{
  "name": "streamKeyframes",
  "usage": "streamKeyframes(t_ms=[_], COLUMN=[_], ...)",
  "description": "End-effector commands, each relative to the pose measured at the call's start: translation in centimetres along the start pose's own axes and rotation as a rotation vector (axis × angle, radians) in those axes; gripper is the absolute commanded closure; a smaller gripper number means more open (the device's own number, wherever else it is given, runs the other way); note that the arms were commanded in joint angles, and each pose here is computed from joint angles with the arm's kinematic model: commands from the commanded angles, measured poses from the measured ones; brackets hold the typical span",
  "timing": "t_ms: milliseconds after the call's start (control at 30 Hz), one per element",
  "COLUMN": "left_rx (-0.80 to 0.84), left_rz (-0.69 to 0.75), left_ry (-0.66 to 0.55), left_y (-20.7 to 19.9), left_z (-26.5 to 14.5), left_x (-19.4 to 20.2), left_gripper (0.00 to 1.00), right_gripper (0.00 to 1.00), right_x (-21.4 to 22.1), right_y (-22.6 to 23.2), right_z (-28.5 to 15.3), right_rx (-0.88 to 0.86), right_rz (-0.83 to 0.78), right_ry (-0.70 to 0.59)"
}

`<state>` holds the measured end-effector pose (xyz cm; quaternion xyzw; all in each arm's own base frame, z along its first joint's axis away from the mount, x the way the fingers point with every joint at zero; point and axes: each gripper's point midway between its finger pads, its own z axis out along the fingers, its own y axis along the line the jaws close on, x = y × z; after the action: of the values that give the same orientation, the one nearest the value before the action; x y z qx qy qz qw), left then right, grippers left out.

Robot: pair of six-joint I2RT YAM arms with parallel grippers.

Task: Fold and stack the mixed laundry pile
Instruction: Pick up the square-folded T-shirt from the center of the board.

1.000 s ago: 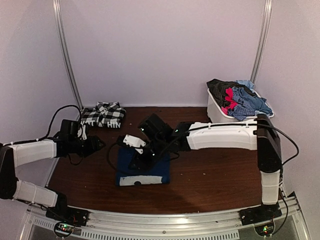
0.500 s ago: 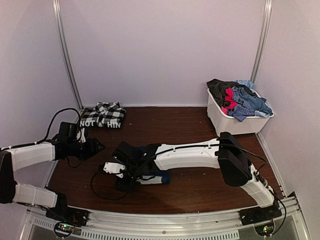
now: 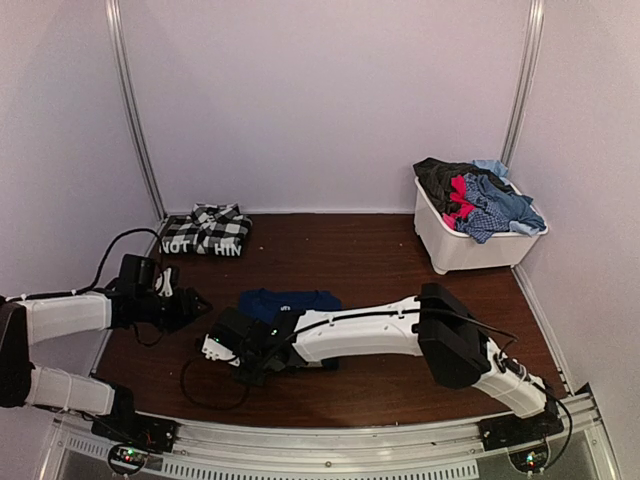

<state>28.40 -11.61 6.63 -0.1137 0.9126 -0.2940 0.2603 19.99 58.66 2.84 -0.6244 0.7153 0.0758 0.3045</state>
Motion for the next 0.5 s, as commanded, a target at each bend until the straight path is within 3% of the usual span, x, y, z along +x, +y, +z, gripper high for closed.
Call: streamKeyframes(t_ms=[0,200,267,300,333,467], left_rx=[0.074,0.204,0.242,0.262,0.277,0.334], left_rz=[-0.004,-0.052,-0.065,-0.072,-0.077,-0.107], left_ry=[0.004,-0.015,-0.029,-0.038,-0.048,-0.067], left_y=[-0.7,-2.3,-2.9,-3.3,-3.6,-5.1], left_z=[0.3,0.0,-0.2,-0.2,-0.3,-0.4], left_x=[0.5,1.1,0.8,0.5,0.2,-0.6], left_gripper=[0.31,0.23,0.18,0.06,0.03,0.02], right_gripper=[1.00,1.00,1.00,1.00,1.00,1.00], right_x=[2.3,-1.7,-1.9,-1.9,-1.9,-2.5], right_y=[-2.7,-7.1,-8.1,-8.2,-8.4,-8.7], right_z=[-0.8,-5.9,-6.3,-6.3,-6.4,-7.1], right_rx=[0.091,0.016,0.007,-0.001,-0.005,-0.006], right_rz=[0.036,0.170,0.184,0.186,0.186,0.182], right_ry=[0.045,-0.184,-0.206,-0.209,-0.211,-0.246])
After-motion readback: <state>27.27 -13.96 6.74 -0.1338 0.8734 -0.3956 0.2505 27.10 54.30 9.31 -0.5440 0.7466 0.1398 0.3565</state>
